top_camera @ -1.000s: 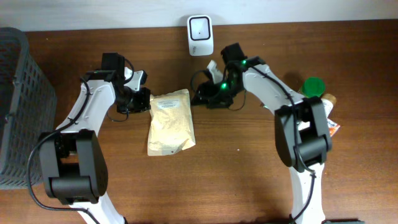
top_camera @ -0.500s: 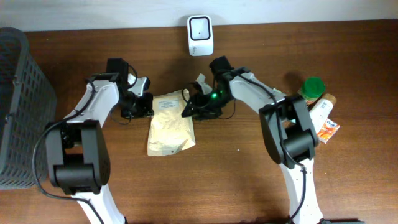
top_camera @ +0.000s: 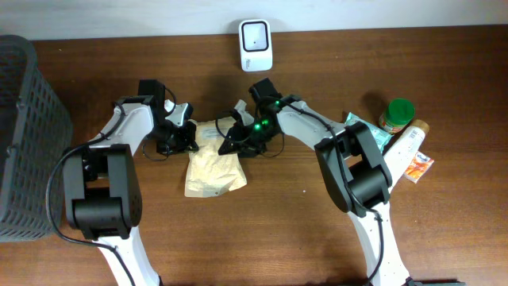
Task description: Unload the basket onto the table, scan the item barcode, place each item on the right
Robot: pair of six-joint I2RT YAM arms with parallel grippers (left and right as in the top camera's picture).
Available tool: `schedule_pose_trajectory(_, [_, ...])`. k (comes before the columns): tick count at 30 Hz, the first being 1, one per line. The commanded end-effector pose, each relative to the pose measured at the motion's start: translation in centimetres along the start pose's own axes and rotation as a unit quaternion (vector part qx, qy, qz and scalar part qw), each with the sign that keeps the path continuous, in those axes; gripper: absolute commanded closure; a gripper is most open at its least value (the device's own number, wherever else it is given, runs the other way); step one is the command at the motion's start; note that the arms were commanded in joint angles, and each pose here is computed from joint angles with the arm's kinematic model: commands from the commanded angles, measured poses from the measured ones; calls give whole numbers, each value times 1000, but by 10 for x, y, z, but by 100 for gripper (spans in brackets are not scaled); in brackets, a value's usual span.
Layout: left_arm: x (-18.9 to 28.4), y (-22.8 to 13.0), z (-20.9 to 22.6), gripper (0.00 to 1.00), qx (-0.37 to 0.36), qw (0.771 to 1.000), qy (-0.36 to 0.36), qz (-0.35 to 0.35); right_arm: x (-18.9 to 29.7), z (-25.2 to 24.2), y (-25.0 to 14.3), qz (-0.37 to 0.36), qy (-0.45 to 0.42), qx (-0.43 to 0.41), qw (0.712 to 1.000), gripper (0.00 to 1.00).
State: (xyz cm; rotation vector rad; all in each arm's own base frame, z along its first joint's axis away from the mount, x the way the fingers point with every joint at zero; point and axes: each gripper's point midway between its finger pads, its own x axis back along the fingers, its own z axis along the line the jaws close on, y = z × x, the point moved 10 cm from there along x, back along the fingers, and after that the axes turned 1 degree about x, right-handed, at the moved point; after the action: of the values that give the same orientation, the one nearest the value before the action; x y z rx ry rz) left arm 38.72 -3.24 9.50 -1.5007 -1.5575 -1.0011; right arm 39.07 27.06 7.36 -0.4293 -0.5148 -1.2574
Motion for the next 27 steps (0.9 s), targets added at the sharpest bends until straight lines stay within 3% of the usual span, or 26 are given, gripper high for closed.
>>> schedule_pose_trajectory(1, [-22,-6,9,100,4,1000,6,30,-34,-8,-8,18,-30,1,999,68])
schedule_pose_trajectory(5, [-22,-6,9,100,4,1000,6,29,-33,-7,-6,13,-27,7,1000,88])
schedule_pose_trajectory(10, [-22,-5,8,100,3,1000,6,28,-4,-5,2,-10,-16,7,1000,93])
schedule_pose_trajectory(13, [-14,-2,8,100,3,1000,6,20,35,18,2,-34,-20,59,997,96])
schedule_pose_trajectory(17, [3,7,4,100,-4,1000,6,-8,98,57,-16,-99,-176,97,975,96])
schedule_pose_trajectory(19, [4,9,4,99,-7,1000,6,-14,126,78,-32,-131,-268,113,948,96])
schedule_pose_trajectory(21, [4,10,4,98,-8,1000,6,-18,150,97,-51,-168,-397,120,894,96])
schedule_pose_trajectory(23, [4,10,4,98,-9,1000,6,-19,157,105,-63,-185,-503,124,835,96])
schedule_pose_trajectory(25, [4,10,4,98,-9,1000,6,-19,155,108,-77,-170,-620,132,754,96])
schedule_pose_trajectory(27, [4,10,4,99,-9,1000,6,-19,146,105,-83,-141,-681,144,704,96])
